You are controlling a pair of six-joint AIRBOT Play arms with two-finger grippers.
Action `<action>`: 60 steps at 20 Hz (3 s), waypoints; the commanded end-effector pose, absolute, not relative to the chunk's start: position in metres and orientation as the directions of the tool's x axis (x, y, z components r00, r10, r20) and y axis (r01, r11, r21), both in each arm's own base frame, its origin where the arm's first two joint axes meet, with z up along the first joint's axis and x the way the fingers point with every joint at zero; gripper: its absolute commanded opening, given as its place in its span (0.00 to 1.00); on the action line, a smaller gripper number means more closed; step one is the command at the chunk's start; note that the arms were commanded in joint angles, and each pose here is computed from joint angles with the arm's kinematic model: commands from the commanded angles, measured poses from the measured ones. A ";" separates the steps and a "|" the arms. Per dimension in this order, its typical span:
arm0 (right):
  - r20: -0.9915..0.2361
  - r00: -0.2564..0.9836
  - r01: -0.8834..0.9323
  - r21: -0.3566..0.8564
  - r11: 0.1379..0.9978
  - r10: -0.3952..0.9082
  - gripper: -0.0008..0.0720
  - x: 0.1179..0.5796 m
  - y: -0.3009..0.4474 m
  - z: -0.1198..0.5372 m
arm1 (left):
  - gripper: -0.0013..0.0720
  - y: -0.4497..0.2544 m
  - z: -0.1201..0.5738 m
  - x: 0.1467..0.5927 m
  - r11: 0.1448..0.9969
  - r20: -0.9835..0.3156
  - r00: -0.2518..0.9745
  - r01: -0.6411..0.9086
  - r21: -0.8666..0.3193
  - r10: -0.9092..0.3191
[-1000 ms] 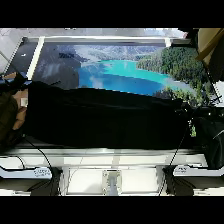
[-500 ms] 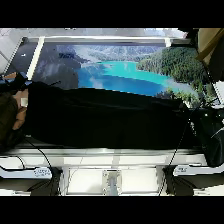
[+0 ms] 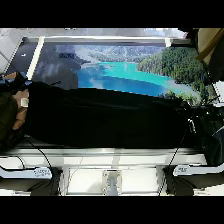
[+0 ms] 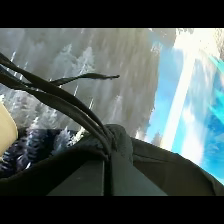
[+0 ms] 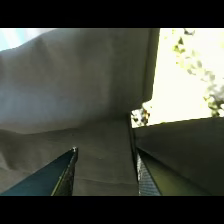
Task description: Fold the clothes and pants, and hang the long-sleeved shirts on hangers.
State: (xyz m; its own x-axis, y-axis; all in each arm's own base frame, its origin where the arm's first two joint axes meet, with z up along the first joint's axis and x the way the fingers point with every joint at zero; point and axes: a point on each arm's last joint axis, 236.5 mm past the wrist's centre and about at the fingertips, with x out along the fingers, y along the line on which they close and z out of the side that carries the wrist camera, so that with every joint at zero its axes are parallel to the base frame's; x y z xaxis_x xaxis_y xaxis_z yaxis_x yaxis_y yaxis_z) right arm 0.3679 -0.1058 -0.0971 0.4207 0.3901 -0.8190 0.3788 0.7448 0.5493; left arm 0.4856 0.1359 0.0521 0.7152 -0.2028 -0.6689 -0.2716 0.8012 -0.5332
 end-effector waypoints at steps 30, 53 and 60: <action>-0.655 0.638 0.171 0.633 0.755 0.405 0.02 0.440 -0.117 0.041 | 0.04 0.158 0.059 0.492 0.800 -0.640 0.757 -0.301 -0.519 -0.130; -0.850 0.350 0.352 0.509 0.786 0.394 0.29 0.369 -0.089 -0.089 | 0.05 0.153 0.061 0.495 0.792 -0.631 0.762 -0.294 -0.535 -0.144; -0.849 0.287 0.349 0.524 0.777 0.443 0.29 0.337 -0.067 -0.111 | 0.05 0.153 0.061 0.495 0.792 -0.631 0.762 -0.294 -0.536 -0.144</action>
